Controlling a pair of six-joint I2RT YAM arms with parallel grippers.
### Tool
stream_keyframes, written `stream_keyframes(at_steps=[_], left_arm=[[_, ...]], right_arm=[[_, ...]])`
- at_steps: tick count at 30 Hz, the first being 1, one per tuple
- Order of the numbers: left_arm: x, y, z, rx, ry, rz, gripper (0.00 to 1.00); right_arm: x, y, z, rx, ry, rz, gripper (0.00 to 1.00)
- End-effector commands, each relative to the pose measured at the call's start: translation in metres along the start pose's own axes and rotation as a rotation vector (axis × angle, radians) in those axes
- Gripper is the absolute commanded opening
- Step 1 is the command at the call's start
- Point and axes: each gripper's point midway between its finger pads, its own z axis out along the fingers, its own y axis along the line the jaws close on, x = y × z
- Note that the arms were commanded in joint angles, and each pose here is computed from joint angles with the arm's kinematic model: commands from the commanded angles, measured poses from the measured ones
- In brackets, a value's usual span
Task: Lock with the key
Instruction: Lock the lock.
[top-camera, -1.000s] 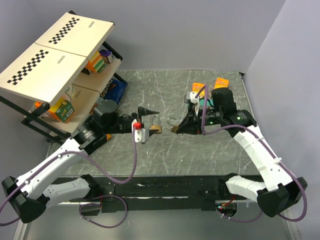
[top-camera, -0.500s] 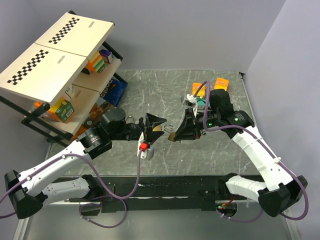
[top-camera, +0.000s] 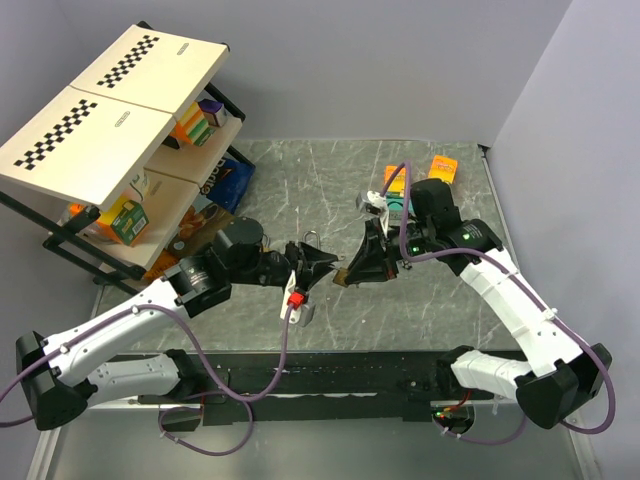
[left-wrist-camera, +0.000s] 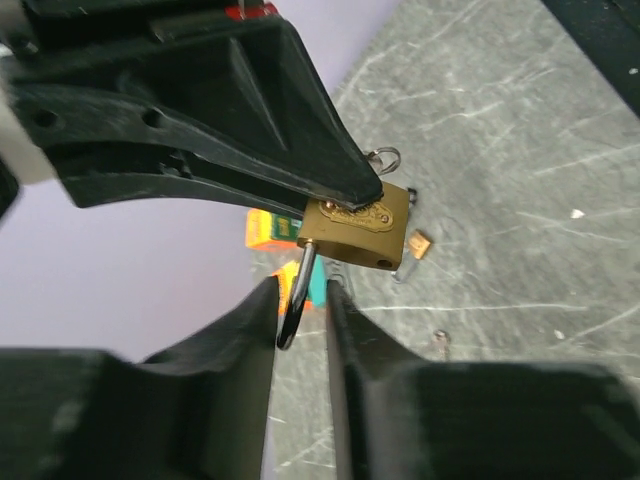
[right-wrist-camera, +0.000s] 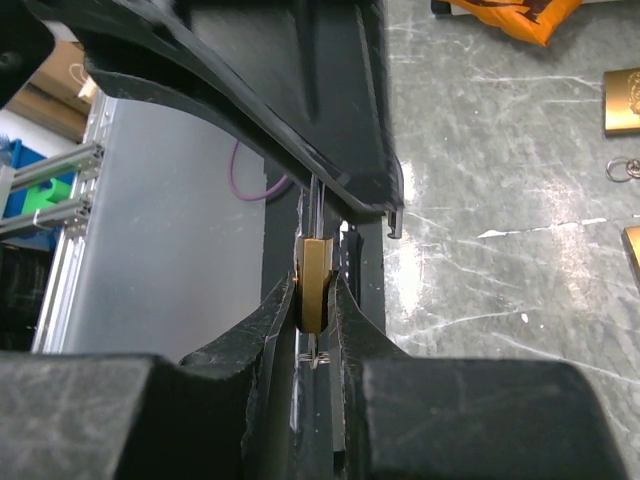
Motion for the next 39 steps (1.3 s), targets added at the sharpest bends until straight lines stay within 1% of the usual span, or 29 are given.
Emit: stream_keyframes(at_steps=[1,5,8,13,14,17,19,20,22,23,24,26,29,31,32,34,35,39], left_arm=[[-0.008,0.017,0.000,-0.017,-0.003,0.002,0.26],[-0.007,0.017,0.000,-0.009,0.004,-0.031,0.26],[-0.011,0.015,-0.003,0.001,-0.003,-0.052,0.24],[-0.017,0.010,-0.006,0.027,-0.020,-0.087,0.13],[-0.017,0.009,-0.005,0.031,-0.022,-0.098,0.08],[-0.018,0.010,-0.004,0.023,-0.024,-0.145,0.01],[-0.019,0.013,-0.004,0.013,-0.029,-0.181,0.01],[-0.019,0.013,-0.003,0.011,-0.028,-0.195,0.01],[-0.021,0.018,-0.003,-0.002,-0.030,-0.255,0.01],[-0.019,0.018,-0.002,0.006,-0.031,-0.285,0.01],[-0.019,0.023,-0.004,-0.004,-0.031,-0.330,0.01],[-0.017,0.022,-0.003,0.010,-0.033,-0.388,0.01],[-0.017,0.031,-0.007,-0.003,-0.050,-0.500,0.01],[-0.016,0.034,-0.008,0.000,-0.067,-0.551,0.01],[-0.019,0.038,-0.010,0.001,-0.082,-0.601,0.01],[-0.015,0.041,-0.011,0.010,-0.087,-0.662,0.01],[-0.022,0.043,-0.012,0.031,-0.111,-0.708,0.01],[-0.025,0.046,-0.014,0.064,-0.142,-0.837,0.01]], right_arm=[[-0.014,0.010,-0.003,-0.017,-0.012,-0.097,0.00],[-0.016,0.009,-0.003,-0.008,-0.005,-0.117,0.00],[-0.014,0.006,-0.004,0.008,0.003,-0.122,0.00],[-0.012,0.002,-0.004,0.022,0.009,-0.129,0.00],[-0.012,0.001,-0.003,0.023,0.009,-0.127,0.00],[-0.013,0.001,-0.004,0.028,0.009,-0.136,0.00],[-0.016,0.000,-0.005,0.039,0.005,-0.151,0.00],[-0.016,-0.002,-0.005,0.050,0.007,-0.156,0.10],[-0.019,-0.003,-0.007,0.069,0.006,-0.178,0.37],[-0.020,-0.007,-0.009,0.097,0.010,-0.188,0.59],[-0.021,-0.009,-0.010,0.116,0.012,-0.200,0.67],[-0.022,-0.012,-0.014,0.152,0.018,-0.219,0.78],[-0.024,-0.017,-0.022,0.209,0.011,-0.243,0.87],[-0.024,-0.018,-0.026,0.237,0.003,-0.263,0.90],[-0.026,-0.018,-0.028,0.248,-0.003,-0.273,0.92],[-0.029,-0.019,-0.032,0.279,-0.012,-0.302,0.92],[-0.031,-0.020,-0.034,0.292,-0.019,-0.312,0.92],[-0.038,-0.021,-0.038,0.326,-0.043,-0.365,0.91]])
